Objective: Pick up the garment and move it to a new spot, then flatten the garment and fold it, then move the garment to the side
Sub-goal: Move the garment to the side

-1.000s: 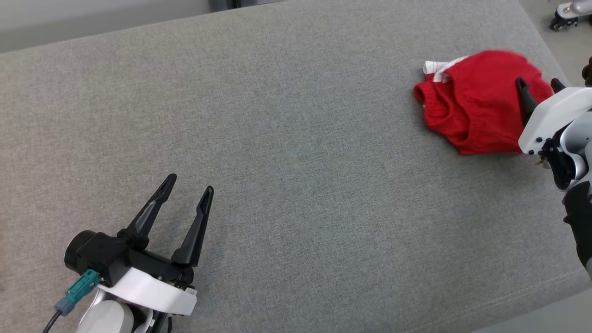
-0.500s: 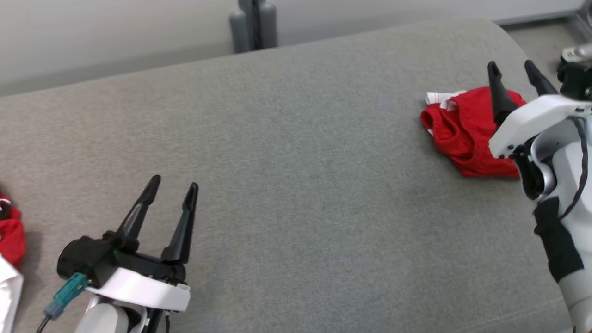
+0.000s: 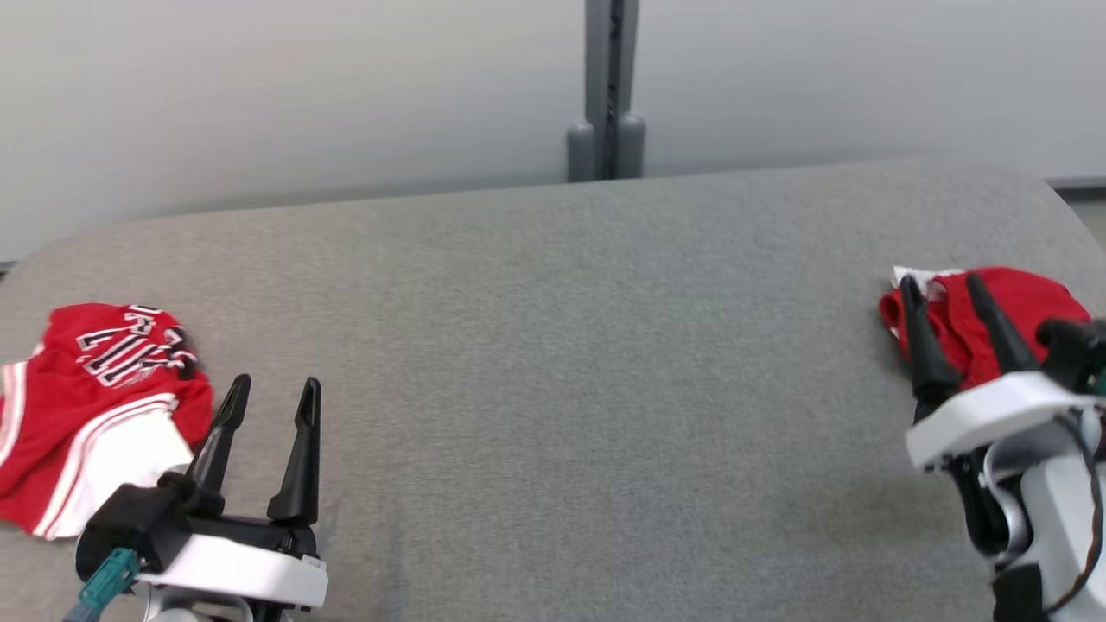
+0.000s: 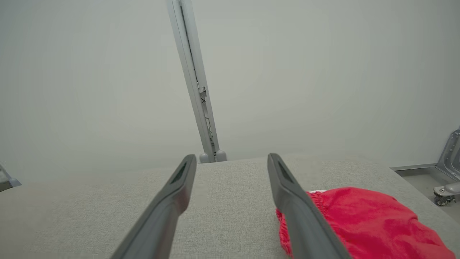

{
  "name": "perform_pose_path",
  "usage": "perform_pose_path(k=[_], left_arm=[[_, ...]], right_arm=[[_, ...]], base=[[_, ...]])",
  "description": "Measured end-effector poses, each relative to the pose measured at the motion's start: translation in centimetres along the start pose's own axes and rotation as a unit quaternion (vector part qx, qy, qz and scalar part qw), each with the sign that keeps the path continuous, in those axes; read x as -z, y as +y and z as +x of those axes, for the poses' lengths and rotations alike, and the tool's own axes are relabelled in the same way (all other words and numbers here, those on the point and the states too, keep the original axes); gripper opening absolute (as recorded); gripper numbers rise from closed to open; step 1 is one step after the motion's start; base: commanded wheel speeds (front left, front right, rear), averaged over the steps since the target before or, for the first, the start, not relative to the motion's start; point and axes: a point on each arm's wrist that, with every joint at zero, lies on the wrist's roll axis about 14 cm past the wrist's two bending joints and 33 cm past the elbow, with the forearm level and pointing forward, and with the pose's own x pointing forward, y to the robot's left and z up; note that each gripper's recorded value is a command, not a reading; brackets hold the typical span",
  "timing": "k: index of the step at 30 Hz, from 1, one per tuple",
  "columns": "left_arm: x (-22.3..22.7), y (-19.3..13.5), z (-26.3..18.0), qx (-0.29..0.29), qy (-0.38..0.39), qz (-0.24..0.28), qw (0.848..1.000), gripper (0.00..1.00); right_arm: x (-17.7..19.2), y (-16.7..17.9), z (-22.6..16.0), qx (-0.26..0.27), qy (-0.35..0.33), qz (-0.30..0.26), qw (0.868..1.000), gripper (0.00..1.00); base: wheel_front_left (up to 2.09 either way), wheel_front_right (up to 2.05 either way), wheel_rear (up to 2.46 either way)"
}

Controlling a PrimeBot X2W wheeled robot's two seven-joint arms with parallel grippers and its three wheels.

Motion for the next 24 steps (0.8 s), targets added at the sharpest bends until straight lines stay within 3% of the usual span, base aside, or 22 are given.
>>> perform_pose_path(k=[8,17,24], left_arm=[[-1.1,1.8,-2.8,-0.044,-0.014,0.003,0.999,1.00],[0.1,1.9,-4.3,-0.060,0.001,-0.001,0.998,1.00],[1.3,1.8,-4.4,-0.063,0.018,-0.004,0.998,1.00]], right_arm=[[0.7,3.8,-3.1,-0.042,-0.020,-0.009,0.999,1.00],[3.0,4.1,-6.7,-0.028,-0.010,0.011,0.999,1.00],[2.0,4.5,-7.1,-0.026,-0.030,0.017,0.999,1.00]], base=[[0.00,0.00,0.00],[0.00,0.00,0.00],[0.00,0.00,0.00]])
